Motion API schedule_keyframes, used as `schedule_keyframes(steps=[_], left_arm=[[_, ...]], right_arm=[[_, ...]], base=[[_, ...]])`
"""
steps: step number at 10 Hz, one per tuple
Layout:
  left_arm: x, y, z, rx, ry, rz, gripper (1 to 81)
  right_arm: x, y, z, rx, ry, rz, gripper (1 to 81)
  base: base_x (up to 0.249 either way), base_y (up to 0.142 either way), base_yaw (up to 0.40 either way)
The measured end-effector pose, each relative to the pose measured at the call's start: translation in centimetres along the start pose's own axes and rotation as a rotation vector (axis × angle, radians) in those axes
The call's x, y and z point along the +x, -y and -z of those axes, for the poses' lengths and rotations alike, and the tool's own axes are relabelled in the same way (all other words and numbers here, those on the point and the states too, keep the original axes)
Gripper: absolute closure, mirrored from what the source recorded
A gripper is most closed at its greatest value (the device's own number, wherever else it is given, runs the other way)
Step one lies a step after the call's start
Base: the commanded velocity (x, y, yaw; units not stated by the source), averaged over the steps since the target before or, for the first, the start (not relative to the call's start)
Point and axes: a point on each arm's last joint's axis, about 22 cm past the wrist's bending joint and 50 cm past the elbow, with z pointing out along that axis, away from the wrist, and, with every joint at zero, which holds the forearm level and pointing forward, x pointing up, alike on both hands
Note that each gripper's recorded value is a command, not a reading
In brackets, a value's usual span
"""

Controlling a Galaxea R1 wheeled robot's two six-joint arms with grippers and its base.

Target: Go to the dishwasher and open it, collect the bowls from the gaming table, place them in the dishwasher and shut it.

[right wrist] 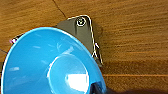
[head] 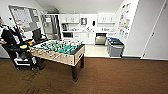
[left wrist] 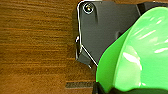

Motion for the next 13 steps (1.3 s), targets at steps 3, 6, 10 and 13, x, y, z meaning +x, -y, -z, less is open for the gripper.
schedule_keyframes(steps=[3,6,10,13], left_arm=[[-0.8,1.0,0.4,0.014,0.009,-0.001,81.1],[0.2,0.5,0.1,0.007,-0.005,-0.002,81.1],[-0.3,0.7,0.2,0.011,0.003,-0.001,81.1],[-0.4,0.6,0.2,0.010,0.004,-0.001,81.1]], right_arm=[[-1.7,1.2,-0.1,0.017,0.022,-0.009,81.1],[0.1,0.5,-0.2,0.008,-0.005,-0.002,81.1],[-0.8,0.9,-0.2,0.013,0.011,-0.005,81.1],[-0.7,1.4,-0.4,0.019,0.009,-0.006,81.1]], base=[[0.224,0.000,0.000],[0.224,0.000,0.000],[0.226,0.000,0.000],[0.228,-0.056,0.000]])
